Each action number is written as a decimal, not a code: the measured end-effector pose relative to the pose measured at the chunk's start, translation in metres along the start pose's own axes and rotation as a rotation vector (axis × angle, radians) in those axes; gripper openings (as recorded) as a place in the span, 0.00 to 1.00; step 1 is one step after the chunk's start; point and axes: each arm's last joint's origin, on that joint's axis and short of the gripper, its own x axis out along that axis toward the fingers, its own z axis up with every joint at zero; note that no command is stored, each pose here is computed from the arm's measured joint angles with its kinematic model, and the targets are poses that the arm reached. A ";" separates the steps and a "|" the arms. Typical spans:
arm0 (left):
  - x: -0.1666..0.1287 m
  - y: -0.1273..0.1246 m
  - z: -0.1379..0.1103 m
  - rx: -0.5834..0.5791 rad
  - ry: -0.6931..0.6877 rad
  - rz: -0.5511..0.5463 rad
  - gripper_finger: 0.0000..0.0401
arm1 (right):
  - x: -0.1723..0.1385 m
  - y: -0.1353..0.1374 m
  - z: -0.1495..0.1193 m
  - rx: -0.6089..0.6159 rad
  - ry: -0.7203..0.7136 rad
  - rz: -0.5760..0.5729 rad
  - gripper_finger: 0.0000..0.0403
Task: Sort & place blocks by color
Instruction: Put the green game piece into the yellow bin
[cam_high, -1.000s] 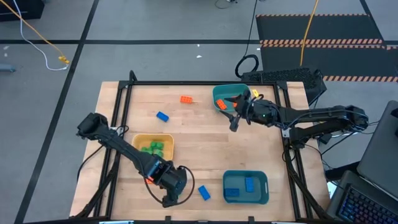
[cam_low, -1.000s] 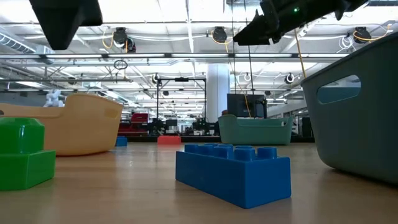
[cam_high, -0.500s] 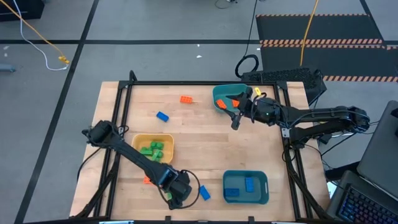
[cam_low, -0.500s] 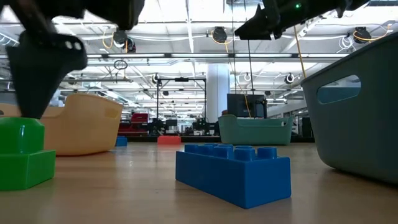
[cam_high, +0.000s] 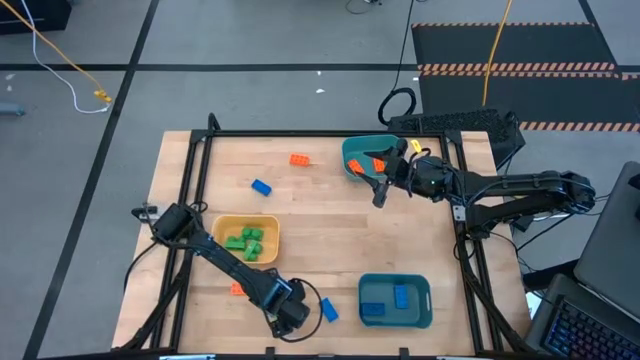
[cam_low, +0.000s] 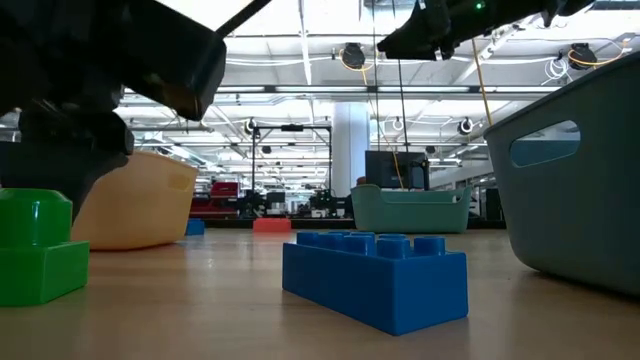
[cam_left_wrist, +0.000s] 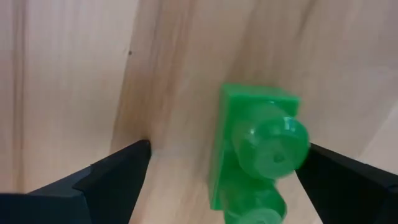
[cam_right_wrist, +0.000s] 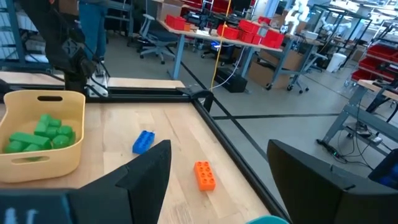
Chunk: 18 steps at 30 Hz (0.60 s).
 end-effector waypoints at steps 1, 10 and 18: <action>0.000 0.000 0.000 -0.003 -0.001 0.002 0.97 | 0.000 0.000 0.000 0.000 0.000 0.000 0.64; 0.002 0.002 0.000 -0.021 -0.002 0.031 0.78 | 0.000 0.000 0.000 0.000 0.000 0.002 0.64; 0.002 0.005 0.002 -0.023 0.013 0.032 0.33 | 0.000 0.000 0.000 -0.002 0.000 0.002 0.64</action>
